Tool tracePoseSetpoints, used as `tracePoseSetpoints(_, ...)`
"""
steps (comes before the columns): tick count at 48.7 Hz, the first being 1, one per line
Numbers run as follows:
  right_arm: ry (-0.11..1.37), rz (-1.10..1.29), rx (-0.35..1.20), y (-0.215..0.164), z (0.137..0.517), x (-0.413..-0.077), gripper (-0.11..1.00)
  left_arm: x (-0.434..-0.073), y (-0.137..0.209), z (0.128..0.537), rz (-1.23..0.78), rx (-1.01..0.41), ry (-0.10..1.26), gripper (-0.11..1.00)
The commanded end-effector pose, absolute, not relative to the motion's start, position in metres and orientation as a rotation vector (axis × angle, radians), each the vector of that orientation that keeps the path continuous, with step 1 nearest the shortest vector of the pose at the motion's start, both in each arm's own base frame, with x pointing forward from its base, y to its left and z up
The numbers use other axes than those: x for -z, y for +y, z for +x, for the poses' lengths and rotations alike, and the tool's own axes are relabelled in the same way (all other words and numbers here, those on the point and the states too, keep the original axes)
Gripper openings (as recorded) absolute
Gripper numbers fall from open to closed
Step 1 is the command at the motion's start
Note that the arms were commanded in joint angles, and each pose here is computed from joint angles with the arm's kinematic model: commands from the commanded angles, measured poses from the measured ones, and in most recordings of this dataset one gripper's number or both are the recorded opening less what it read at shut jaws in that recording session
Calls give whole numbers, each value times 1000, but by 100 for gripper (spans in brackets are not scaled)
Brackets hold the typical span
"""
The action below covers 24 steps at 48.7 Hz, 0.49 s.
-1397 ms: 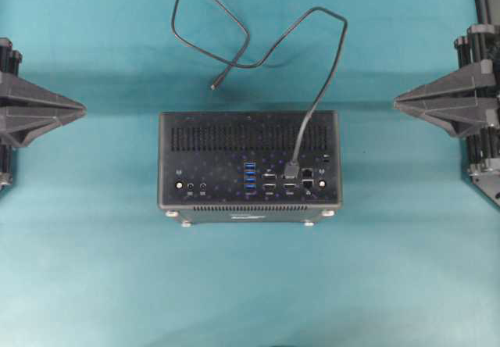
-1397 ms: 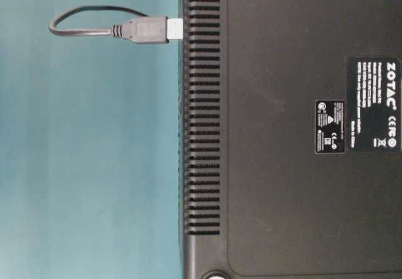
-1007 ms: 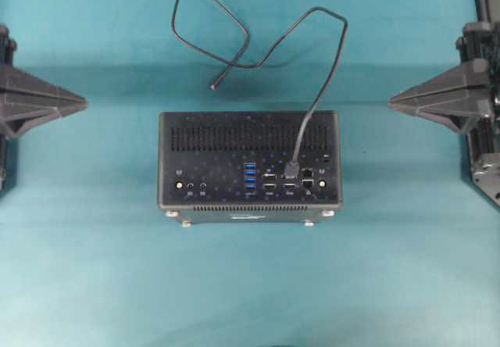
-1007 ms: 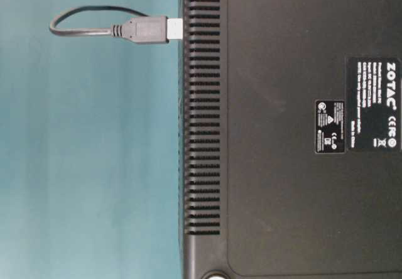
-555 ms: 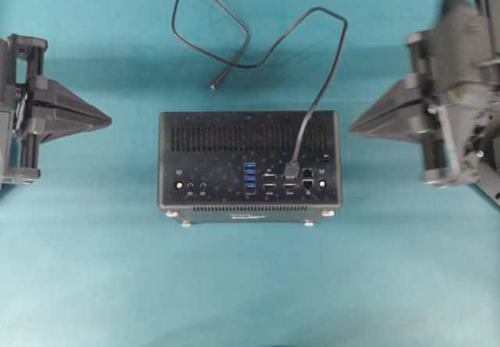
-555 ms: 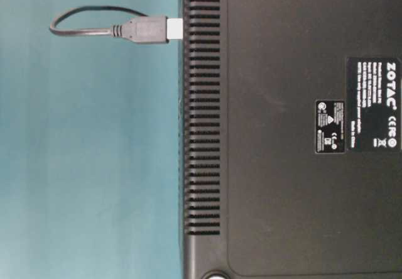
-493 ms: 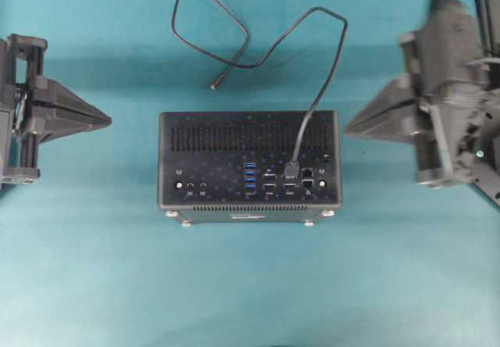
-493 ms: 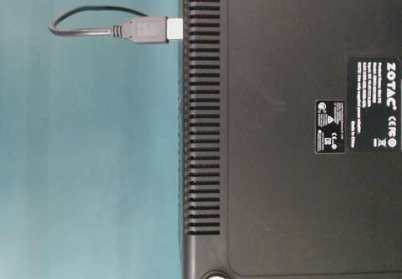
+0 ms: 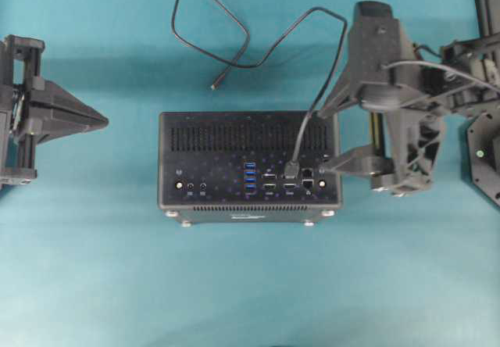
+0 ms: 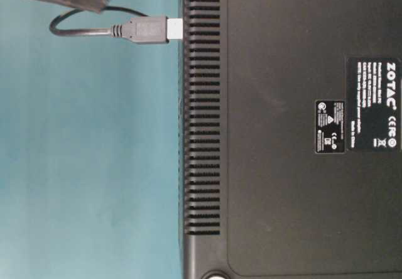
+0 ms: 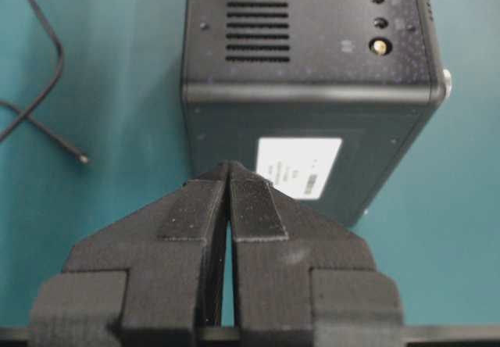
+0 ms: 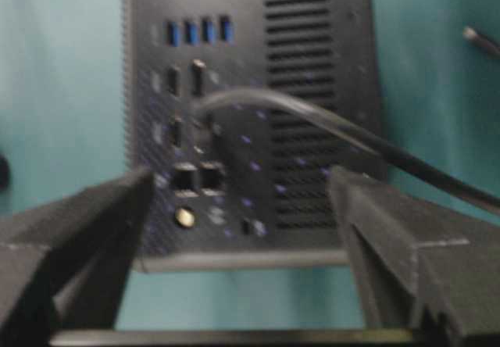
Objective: Insert the USB into the PC box with both arms.
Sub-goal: 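Move the right gripper over the black cable plug on the rear panel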
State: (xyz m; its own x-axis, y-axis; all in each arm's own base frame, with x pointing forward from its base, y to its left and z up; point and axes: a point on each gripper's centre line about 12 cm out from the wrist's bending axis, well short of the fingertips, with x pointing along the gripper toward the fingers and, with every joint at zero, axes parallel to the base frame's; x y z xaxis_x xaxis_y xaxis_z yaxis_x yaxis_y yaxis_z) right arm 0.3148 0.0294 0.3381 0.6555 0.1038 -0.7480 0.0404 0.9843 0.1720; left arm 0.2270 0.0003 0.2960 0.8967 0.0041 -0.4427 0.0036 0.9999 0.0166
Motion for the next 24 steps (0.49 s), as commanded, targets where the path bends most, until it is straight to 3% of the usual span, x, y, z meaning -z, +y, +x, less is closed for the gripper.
tracePoseSetpoints(1, 806, 205, -48, 36, 316, -341, 90, -301, 0, 226, 22, 1, 437, 0)
tracePoseSetpoints(12, 718, 266, -52, 45, 328, -329, 88, -303, 0, 216, 19, -1, 413, 0)
tracePoseSetpoints(24, 796, 257, -29, 44, 340, -317, 87, -305, 1, 209, 18, -5, 390, 0)
